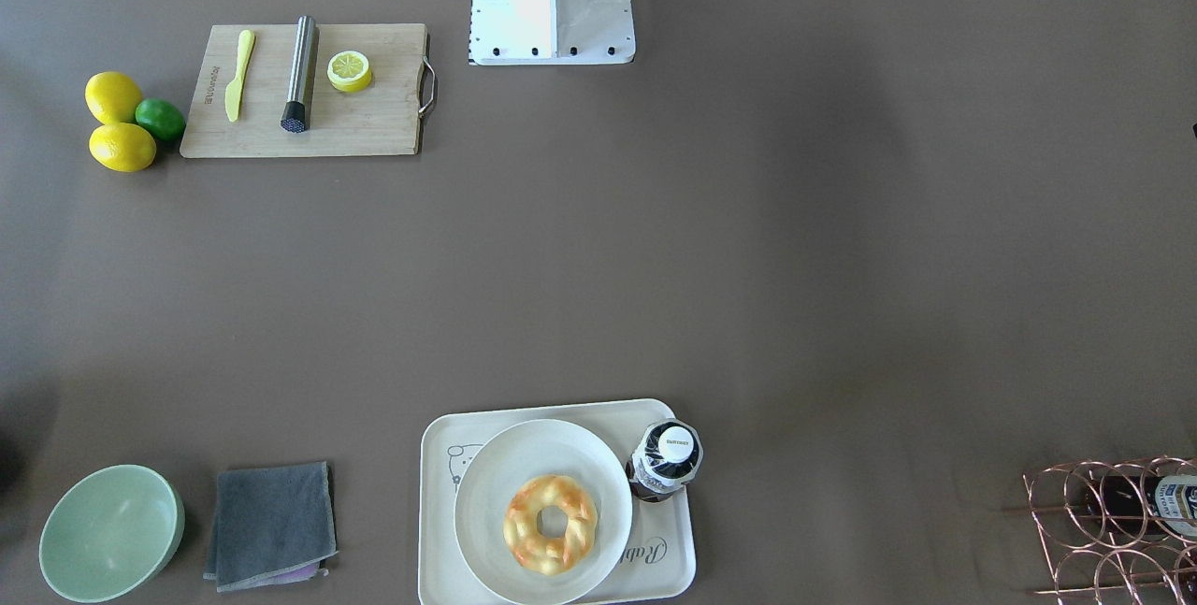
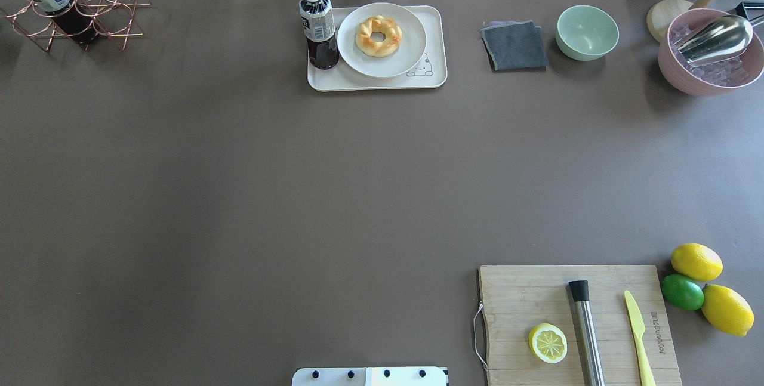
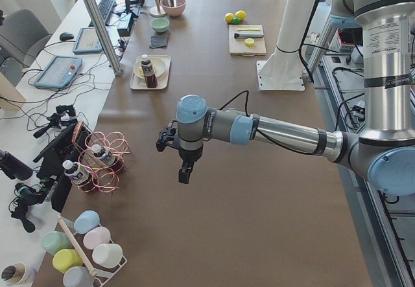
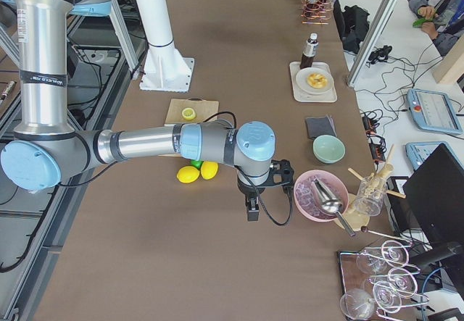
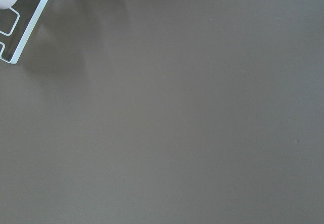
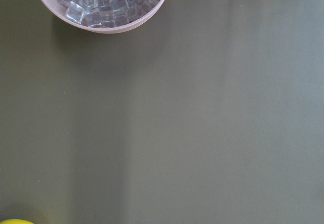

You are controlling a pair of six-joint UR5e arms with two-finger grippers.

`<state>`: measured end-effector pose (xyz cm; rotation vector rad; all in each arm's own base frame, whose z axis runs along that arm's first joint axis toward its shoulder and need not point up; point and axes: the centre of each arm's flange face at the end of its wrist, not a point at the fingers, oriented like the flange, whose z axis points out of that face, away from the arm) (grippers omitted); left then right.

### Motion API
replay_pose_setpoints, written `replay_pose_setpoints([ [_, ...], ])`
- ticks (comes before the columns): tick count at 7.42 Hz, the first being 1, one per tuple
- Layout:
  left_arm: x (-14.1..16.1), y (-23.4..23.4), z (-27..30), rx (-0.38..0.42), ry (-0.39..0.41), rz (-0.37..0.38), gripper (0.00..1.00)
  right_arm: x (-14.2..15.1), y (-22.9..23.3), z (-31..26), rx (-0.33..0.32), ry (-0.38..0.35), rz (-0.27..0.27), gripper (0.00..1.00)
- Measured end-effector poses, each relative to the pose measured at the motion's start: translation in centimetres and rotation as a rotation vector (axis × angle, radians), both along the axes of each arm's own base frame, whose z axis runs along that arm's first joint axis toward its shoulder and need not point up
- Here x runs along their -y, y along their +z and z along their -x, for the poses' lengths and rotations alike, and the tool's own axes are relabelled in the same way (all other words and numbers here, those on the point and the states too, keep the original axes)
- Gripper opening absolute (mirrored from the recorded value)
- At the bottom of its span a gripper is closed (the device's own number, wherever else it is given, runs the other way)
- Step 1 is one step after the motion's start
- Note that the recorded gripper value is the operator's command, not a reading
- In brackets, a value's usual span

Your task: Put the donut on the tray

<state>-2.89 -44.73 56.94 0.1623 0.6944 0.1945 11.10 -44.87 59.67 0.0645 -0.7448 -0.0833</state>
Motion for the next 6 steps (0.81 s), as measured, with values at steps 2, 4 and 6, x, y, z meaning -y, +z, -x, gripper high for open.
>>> replay_pose_setpoints([
  [2, 0.3, 1.2, 0.0, 0.0, 0.0, -0.01, 0.98, 0.5, -0.6, -0.1, -0.004, -0.002, -0.012, 1.0],
  [4, 0.5, 2.9, 0.0, -0.003, -0.002, -0.03, 0.98, 0.8, -0.8, 0.1, -0.006, -0.007, -0.016, 1.0],
  [6, 0.6, 3.1, 0.0, -0.005, -0.004, -0.04, 0.98, 1.1, -1.1, 0.2, -0.007, -0.009, -0.021, 1.0],
])
